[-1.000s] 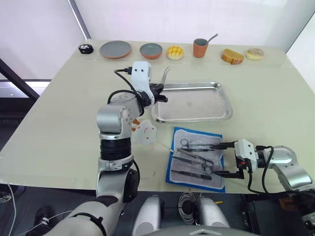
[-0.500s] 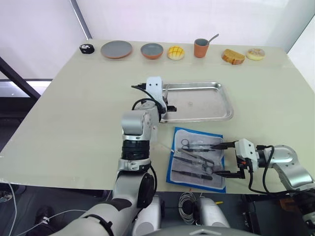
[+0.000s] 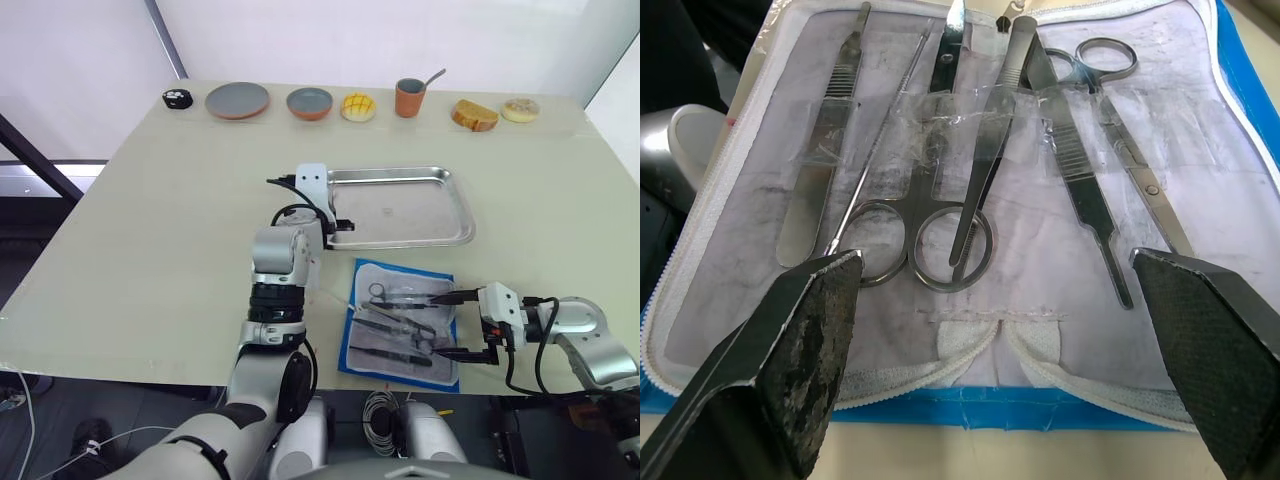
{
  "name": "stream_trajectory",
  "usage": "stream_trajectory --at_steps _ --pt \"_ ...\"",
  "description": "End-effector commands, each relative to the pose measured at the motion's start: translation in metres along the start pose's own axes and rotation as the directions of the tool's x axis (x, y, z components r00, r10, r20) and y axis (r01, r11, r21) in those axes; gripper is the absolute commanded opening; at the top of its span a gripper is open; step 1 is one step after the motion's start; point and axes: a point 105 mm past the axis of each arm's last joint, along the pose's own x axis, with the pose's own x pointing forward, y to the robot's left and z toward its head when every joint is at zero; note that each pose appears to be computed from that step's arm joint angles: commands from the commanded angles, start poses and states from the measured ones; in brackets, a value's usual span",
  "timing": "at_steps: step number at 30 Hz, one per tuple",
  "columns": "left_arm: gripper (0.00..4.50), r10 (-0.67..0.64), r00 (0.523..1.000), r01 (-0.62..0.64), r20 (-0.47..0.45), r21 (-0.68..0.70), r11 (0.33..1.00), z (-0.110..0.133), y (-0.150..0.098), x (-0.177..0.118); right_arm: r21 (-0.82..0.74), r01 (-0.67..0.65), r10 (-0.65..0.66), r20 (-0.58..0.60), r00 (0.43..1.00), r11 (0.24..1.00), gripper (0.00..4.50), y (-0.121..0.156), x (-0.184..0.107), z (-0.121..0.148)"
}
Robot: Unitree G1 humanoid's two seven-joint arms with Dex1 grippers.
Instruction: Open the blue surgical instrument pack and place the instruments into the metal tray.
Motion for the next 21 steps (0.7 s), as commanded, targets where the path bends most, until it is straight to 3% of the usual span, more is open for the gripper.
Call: stream_trajectory --at_steps 1,8,11,13,17,18,19,21 --pt "1.52 -0.017 0.999 0.016 0.036 0.005 1.0 0.009 -0.007 -0.004 0.08 -0.017 0.025 -0.107 0.994 0.997 4.5 0.012 -0.001 -0.028" --pt "1.68 -0.103 0.992 0.107 0.078 -0.038 0.994 0.015 -0.014 -0.012 0.081 -0.014 0.022 -0.107 0.994 0.997 4.5 0.011 -0.001 -0.029" --pt "1.68 -0.251 0.957 0.26 0.143 -0.053 0.964 0.025 -0.026 -0.025 0.081 -0.011 0.019 -0.105 0.994 0.997 4.5 0.011 -0.001 -0.029" --pt "1.68 -0.363 0.908 0.375 0.209 -0.017 0.927 0.034 -0.029 -0.04 0.081 -0.007 0.015 -0.104 0.994 0.997 4.5 0.01 -0.001 -0.028" --pt "1.68 -0.531 0.808 0.511 0.255 0.147 0.847 0.039 -0.031 -0.061 0.081 -0.001 0.009 -0.103 0.995 0.997 4.5 0.009 -0.001 -0.028" --pt "1.68 -0.585 0.766 0.564 0.264 0.158 0.81 0.039 -0.033 -0.068 0.081 0.0 0.008 -0.102 0.995 0.997 4.5 0.009 -0.001 -0.028" --pt "1.68 -0.667 0.68 0.637 0.305 0.206 0.743 0.041 -0.036 -0.08 0.081 0.002 0.007 -0.101 0.995 0.997 4.5 0.008 -0.001 -0.029" --pt "1.68 -0.744 0.61 0.672 0.272 0.321 0.668 0.031 -0.03 -0.09 0.081 0.004 0.004 -0.099 0.995 0.997 4.5 0.008 0.0 -0.029"
